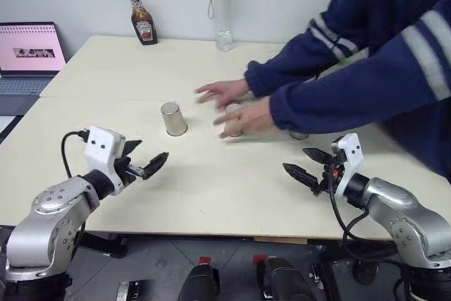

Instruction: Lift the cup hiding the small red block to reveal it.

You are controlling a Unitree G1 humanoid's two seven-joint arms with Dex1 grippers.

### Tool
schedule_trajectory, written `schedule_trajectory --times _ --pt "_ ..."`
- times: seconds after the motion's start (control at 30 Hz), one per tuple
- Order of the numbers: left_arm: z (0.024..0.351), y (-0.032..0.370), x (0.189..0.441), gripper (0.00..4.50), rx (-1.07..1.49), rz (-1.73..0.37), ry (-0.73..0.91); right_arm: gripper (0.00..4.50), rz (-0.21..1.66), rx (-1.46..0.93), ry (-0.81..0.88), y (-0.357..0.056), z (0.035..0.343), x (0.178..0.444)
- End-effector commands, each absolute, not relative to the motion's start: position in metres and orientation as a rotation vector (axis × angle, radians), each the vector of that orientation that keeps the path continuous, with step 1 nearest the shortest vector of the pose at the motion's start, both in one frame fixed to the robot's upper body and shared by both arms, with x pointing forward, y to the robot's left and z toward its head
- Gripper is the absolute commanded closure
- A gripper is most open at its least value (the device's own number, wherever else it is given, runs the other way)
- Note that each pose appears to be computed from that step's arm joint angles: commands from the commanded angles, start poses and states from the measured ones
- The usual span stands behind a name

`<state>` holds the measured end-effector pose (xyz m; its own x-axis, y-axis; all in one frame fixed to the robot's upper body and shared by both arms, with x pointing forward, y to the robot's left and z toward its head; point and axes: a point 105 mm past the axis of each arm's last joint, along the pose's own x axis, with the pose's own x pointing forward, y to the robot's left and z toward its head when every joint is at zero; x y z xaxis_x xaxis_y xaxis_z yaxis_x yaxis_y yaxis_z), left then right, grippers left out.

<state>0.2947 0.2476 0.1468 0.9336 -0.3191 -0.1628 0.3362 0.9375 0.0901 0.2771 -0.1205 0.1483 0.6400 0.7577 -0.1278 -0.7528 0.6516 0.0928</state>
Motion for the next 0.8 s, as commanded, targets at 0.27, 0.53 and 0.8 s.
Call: schedule_trajectory --times 0.27,0.53,0.8 --pt "0.15 0.246 0.307 0.02 0.115 -0.262 0.062 0.0 0.99 0.009 0.088 -0.097 0.178 0.269" --pt "0.144 0.231 0.352 0.02 0.122 -0.232 -0.01 0.0 0.954 -0.017 0.087 -0.098 0.177 0.273" --pt "0.142 0.217 0.404 0.02 0.092 -0.224 -0.066 0.0 0.901 -0.026 0.075 -0.104 0.18 0.273"
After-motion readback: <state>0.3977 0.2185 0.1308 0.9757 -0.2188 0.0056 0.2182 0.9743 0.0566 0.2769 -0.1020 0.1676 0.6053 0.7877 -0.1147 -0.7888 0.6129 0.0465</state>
